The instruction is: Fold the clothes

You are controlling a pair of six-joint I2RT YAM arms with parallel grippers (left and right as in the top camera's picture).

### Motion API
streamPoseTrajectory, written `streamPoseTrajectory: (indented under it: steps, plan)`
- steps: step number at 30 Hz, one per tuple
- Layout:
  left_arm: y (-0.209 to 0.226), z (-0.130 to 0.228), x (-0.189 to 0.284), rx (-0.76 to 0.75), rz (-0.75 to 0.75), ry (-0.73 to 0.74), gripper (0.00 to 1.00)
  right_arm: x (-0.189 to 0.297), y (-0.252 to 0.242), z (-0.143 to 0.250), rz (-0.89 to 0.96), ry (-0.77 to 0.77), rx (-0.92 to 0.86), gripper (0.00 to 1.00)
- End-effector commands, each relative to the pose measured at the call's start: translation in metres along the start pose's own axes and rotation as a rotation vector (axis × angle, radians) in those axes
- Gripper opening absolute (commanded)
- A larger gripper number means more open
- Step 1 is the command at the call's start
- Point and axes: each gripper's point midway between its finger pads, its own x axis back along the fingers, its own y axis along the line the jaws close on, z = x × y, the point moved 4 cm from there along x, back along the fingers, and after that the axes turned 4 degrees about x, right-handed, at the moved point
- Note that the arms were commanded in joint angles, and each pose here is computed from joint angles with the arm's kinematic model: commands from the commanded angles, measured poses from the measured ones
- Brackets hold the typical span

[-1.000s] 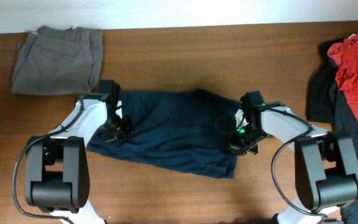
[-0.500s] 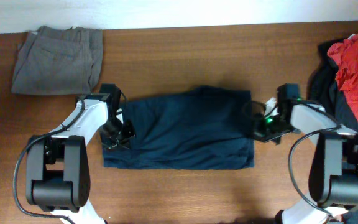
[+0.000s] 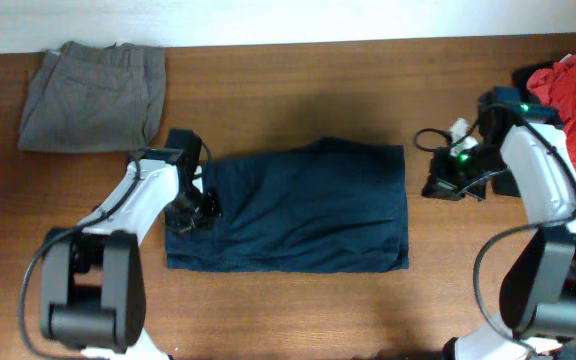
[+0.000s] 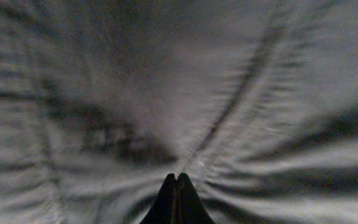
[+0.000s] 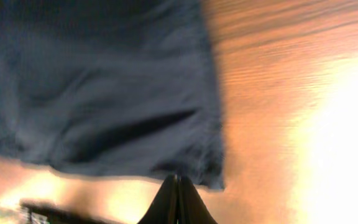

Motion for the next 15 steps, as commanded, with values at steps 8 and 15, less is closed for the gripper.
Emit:
streamPoseTrajectory:
  steps: [8, 15]
  plan:
    - [-0.029, 0.007, 0.028, -0.151, 0.024, -0.085, 0.01, -0.065, 0.12, 0.051, -0.051, 0.115, 0.363, 0.04]
    - [-0.037, 0.015, 0.004, -0.161, 0.045, 0.017, 0.01, -0.11, 0.149, 0.071, -0.063, 0.1, 0.375, 0.18]
